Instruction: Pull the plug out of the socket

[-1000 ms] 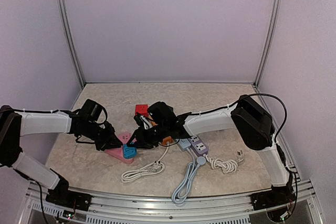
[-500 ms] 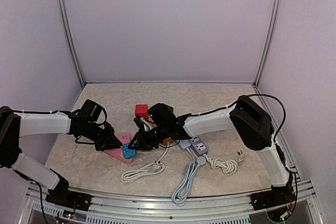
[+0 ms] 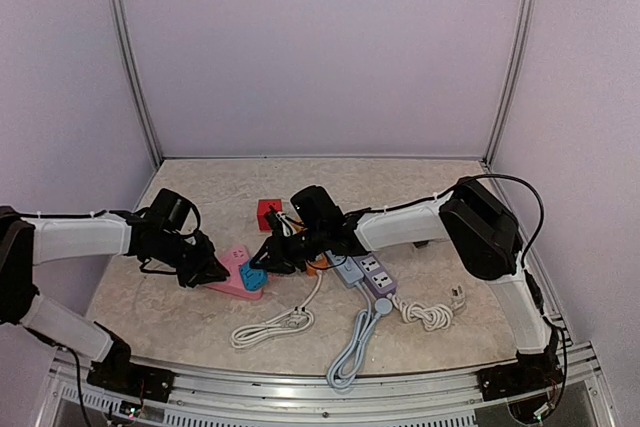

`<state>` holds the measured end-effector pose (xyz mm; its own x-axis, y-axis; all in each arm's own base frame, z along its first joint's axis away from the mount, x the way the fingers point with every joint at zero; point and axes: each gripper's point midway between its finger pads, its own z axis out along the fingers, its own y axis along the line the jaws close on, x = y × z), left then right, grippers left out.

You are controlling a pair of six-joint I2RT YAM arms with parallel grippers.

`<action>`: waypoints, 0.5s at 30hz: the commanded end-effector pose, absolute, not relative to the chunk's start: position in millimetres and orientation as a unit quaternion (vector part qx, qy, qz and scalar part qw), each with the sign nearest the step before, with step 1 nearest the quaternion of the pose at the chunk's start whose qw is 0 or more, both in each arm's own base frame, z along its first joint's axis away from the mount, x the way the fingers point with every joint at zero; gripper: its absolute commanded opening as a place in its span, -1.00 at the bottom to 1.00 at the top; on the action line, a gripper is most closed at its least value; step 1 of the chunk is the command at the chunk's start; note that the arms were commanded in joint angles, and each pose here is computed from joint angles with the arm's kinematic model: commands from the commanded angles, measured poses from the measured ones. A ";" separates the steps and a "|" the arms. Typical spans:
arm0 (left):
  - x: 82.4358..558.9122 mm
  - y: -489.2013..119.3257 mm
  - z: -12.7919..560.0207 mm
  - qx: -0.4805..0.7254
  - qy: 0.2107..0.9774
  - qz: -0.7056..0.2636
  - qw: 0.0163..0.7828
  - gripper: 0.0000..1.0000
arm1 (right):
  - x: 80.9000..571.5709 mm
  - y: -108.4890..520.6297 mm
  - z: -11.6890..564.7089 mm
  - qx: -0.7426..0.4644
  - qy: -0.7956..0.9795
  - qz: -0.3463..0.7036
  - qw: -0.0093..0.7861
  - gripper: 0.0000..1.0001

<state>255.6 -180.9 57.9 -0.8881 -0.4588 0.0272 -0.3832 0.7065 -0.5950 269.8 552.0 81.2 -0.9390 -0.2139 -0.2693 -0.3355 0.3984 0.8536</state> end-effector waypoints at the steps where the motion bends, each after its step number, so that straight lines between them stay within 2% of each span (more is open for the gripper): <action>1: 244.7 -168.1 36.0 -0.243 0.932 -0.266 0.038 -0.79 | 276.1 553.4 73.5 -0.161 0.833 0.526 0.059 -0.46; 5: 245.5 -168.2 34.1 -0.244 0.932 -0.265 0.038 -0.79 | 268.4 550.4 67.9 -0.160 0.835 0.524 0.052 -0.29; 15: 243.8 -168.5 30.9 -0.245 0.933 -0.263 0.033 -0.79 | 250.6 557.6 56.2 -0.168 0.836 0.521 0.037 -0.28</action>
<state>261.7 -184.6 56.5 -0.8900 -0.4555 0.0200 -0.3718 0.6996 -0.6102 261.7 555.3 76.0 -0.9388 -0.2229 -0.2628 -0.3331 0.3919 0.8576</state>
